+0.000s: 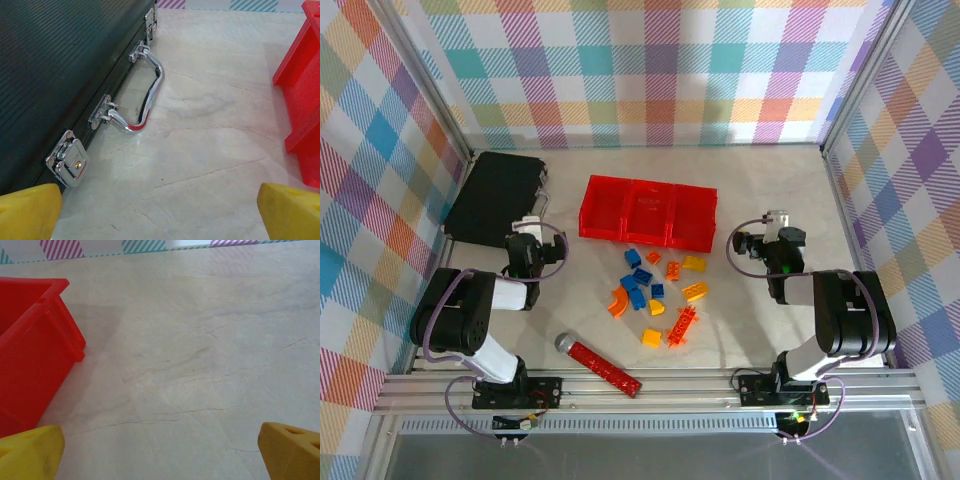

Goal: Sort the legos into containers by color
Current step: Rotate the container at the center of the table.

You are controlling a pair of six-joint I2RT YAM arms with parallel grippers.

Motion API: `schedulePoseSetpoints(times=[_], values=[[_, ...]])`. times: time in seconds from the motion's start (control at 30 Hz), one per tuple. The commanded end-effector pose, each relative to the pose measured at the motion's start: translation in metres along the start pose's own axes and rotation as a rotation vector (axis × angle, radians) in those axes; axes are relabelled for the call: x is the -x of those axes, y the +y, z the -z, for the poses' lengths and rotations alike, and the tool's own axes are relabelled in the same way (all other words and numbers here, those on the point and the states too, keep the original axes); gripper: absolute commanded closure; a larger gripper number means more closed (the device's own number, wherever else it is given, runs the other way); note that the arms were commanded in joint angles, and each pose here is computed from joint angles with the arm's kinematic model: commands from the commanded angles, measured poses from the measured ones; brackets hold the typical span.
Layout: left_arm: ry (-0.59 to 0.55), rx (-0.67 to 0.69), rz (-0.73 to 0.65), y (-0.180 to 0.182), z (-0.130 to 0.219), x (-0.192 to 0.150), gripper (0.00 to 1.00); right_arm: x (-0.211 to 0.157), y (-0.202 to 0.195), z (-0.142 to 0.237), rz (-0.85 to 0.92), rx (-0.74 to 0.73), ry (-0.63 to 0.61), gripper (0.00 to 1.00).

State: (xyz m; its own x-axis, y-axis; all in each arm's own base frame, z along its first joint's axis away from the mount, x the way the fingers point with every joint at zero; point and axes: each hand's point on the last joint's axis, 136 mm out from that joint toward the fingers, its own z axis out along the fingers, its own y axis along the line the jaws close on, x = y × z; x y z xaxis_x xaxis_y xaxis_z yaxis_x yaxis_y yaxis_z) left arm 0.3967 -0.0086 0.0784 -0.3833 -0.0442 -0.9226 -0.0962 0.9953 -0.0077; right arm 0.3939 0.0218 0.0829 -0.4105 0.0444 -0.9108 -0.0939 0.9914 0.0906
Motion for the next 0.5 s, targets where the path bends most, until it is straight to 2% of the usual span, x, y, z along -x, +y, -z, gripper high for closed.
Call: schedulePoseSetpoints(times=[0.0,0.47], values=[[-0.01,-0.004,0.015,0.0007,-0.0007,0.0047,0.0,0.0088,0.0032,-0.0015,0.012,0.02,-0.023,0.01],[-0.01,-0.003,0.015,0.0008,-0.0007,0.0048,0.0,0.0093,0.0021,-0.0014,0.005,0.013,-0.024,0.01]])
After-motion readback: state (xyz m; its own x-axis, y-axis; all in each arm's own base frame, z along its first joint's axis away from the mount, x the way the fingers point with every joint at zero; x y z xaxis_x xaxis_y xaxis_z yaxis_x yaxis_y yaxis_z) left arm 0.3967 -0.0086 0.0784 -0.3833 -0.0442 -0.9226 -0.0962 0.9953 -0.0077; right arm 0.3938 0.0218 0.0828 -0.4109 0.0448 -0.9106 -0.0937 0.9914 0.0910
